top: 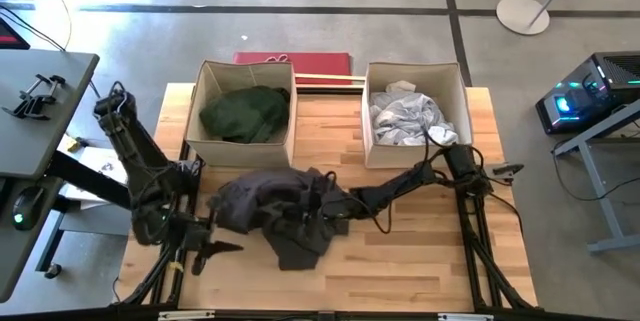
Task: Sort clothes
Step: Put the grey shorts into the left brown laundry bin
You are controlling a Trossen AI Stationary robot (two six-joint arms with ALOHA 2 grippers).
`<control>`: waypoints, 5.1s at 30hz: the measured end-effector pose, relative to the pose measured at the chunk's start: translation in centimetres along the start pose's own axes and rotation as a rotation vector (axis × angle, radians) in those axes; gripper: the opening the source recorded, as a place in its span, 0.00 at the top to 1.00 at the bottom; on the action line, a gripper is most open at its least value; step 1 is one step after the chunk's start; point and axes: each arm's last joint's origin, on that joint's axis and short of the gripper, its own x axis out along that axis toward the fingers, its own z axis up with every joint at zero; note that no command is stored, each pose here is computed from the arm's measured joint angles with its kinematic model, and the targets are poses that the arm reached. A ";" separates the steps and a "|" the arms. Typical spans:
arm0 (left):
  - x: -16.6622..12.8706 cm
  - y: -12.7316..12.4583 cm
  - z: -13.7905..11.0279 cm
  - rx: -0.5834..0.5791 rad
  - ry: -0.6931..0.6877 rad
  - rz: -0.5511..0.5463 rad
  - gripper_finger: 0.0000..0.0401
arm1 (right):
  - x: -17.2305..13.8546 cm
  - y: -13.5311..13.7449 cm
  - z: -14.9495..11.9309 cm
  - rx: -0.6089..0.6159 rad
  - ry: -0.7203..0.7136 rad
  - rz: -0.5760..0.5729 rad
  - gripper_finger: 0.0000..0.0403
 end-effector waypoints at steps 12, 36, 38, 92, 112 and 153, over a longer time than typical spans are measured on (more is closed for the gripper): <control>6.3 4.2 -4.0 -0.055 0.269 0.078 0.37 | -0.8 0.2 -1.3 0.047 0.023 -0.011 0.90; 14.0 2.8 -17.3 -0.016 0.917 -0.023 0.32 | -0.8 -0.8 -3.4 0.209 0.230 -0.064 0.84; 14.3 2.7 -17.8 -0.018 0.927 -0.018 0.37 | -0.9 -0.9 -3.5 0.256 0.248 -0.079 0.80; -5.7 21.0 11.2 0.373 0.648 1.116 0.98 | -14.9 17.6 3.0 0.027 0.160 -0.588 0.44; 0.7 29.6 -6.0 -0.247 1.439 0.331 0.99 | -14.6 17.8 3.0 0.029 0.155 -0.575 0.44; -3.4 34.0 -3.6 -0.595 0.798 0.716 0.45 | -14.4 18.1 3.0 0.043 0.189 -0.539 0.44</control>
